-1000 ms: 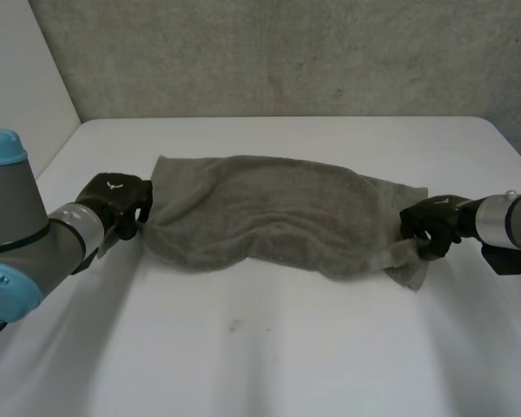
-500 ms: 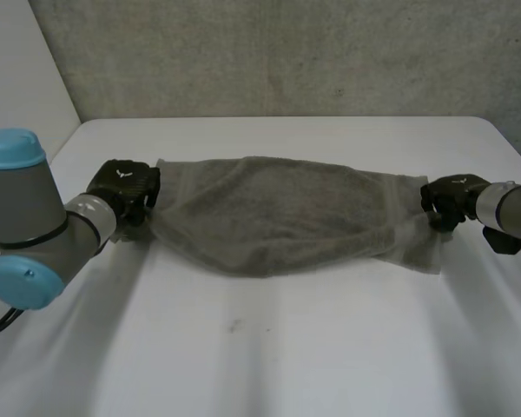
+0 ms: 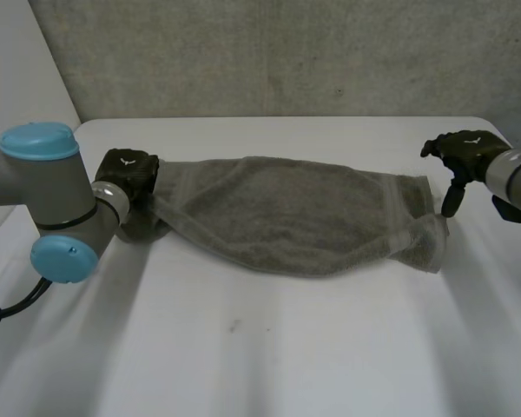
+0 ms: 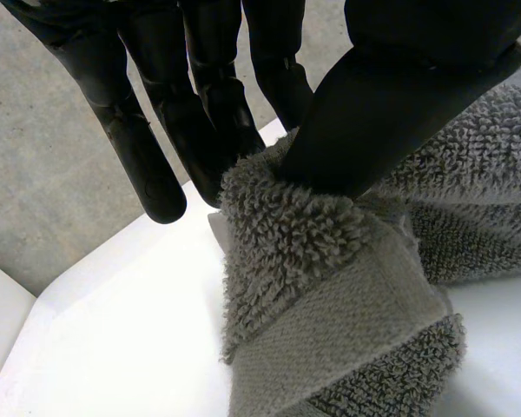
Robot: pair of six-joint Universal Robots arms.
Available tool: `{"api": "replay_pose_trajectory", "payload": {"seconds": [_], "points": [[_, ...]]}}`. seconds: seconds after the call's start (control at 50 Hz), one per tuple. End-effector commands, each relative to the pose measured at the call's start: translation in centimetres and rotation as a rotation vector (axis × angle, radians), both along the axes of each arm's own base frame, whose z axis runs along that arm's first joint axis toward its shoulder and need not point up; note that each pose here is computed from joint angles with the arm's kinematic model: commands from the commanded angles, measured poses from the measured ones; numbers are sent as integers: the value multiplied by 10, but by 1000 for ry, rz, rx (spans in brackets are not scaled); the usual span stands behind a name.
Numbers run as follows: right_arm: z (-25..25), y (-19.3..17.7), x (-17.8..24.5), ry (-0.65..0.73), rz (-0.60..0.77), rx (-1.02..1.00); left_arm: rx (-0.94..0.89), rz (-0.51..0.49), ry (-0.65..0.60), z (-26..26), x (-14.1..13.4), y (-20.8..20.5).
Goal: Fold the towel.
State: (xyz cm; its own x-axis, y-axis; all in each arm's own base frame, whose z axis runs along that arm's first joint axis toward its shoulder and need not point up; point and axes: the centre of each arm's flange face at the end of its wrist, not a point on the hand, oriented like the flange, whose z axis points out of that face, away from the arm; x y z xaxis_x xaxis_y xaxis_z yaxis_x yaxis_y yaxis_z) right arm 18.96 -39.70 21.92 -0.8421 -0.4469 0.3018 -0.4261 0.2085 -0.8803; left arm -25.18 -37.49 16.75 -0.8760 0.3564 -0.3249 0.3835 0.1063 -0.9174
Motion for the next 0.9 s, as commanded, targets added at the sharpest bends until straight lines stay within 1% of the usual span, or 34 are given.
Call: {"api": "replay_pose_trajectory", "payload": {"seconds": [0.02, 0.04, 0.08, 0.14, 0.24, 0.3, 0.38, 0.5, 0.58, 0.66, 0.78, 0.9], "points": [[9, 36, -16, -35, 56, 2, 14, 6, 21, 0, 1, 2], [9, 36, -16, -35, 56, 2, 15, 6, 21, 0, 1, 2], [5, 53, -17, -43, 97, 1, 20, 8, 32, 0, 1, 2], [4, 61, -18, -36, 114, -3, 22, 10, 36, 0, 1, 3], [-9, 85, -33, 31, 135, 28, 25, 10, 43, 1, 1, 4], [-12, 90, -35, 44, 142, 39, 26, 7, 43, 0, 0, 5], [-21, 105, -34, 73, 165, 72, 26, 1, 43, 0, -3, 7], [-34, 118, -31, 78, 193, 121, 26, -4, 43, 0, -4, 8], [-38, 119, -29, 70, 216, 125, 29, -5, 42, -1, -5, 9], [-46, 112, -24, 51, 260, 105, 32, -7, 41, -2, -5, 9], [-51, 97, -24, 57, 263, 27, 34, -7, 41, -2, -5, 9], [-61, 85, -24, 62, 261, 34, 35, -7, 40, -3, -5, 9]]}}
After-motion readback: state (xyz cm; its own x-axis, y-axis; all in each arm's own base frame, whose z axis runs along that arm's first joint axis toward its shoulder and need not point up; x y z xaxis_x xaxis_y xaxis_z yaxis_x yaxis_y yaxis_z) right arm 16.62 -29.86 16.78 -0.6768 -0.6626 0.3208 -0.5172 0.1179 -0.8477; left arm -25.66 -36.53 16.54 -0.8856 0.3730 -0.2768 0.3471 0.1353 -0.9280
